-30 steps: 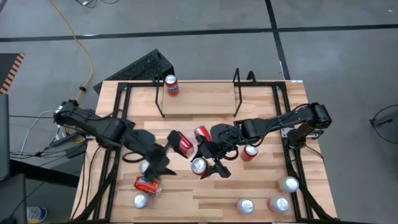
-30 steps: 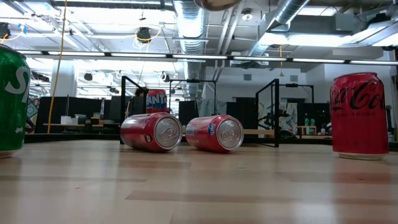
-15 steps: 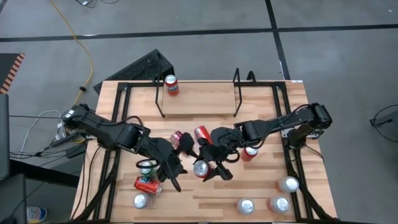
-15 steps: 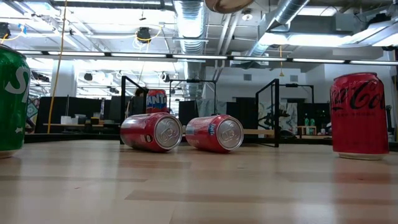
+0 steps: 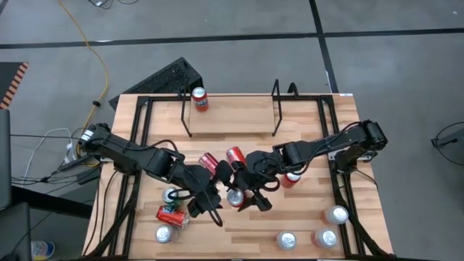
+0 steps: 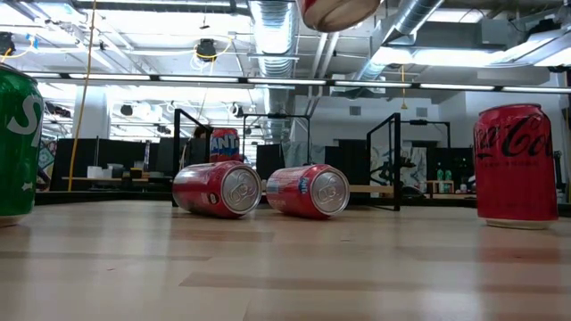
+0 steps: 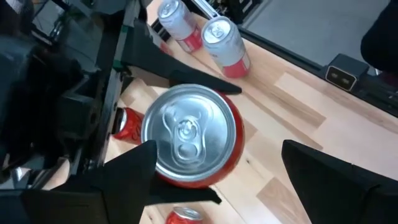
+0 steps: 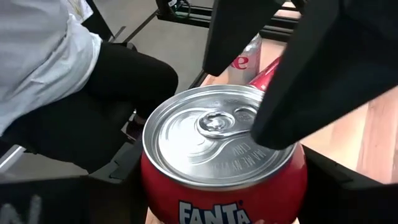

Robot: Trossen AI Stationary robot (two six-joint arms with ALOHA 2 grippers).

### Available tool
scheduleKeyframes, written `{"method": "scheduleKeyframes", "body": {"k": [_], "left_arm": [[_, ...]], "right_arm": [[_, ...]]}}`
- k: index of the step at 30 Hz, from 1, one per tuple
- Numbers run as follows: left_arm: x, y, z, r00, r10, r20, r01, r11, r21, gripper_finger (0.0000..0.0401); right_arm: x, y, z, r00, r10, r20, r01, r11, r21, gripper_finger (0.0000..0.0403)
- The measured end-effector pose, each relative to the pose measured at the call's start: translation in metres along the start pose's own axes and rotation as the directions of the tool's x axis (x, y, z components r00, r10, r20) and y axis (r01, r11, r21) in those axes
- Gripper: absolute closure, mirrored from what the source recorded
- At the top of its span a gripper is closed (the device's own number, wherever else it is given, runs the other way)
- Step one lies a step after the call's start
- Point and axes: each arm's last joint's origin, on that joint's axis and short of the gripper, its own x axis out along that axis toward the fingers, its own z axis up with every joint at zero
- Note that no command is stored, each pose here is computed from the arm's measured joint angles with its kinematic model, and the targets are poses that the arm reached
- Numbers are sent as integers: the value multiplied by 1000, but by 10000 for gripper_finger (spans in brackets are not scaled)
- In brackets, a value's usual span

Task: Place canned beverage on shelf
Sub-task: Put the red soda can on the shelf and align with the other red soda can

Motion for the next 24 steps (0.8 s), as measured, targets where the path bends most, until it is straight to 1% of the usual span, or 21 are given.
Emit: {"method": "scheduleKeyframes", "body": {"k": [8, 11, 14, 18, 24], "left_arm": [[2, 0, -2, 998, 39, -40, -34, 994, 106, 69], [2, 0, -3, 996, 55, -65, -43, 984, 174, 69], [2, 1, -3, 996, 61, -66, -47, 980, 194, 69], [2, 2, -5, 989, 105, -105, -66, 946, 316, 69], [2, 2, -5, 991, 94, -97, -53, 930, 364, 69]], "right_arm": [[0, 0, 0, 1000, 1, 3, -1, 1000, -5, 121], [0, 0, 1, 1000, 7, 6, -7, 1000, -6, 121], [1, 2, 1, 1000, 14, 7, -13, 1000, -13, 121], [1, 5, 2, 999, 28, 21, -27, 999, -20, 121], [2, 9, 3, 999, 36, 25, -35, 999, -30, 121]]}}
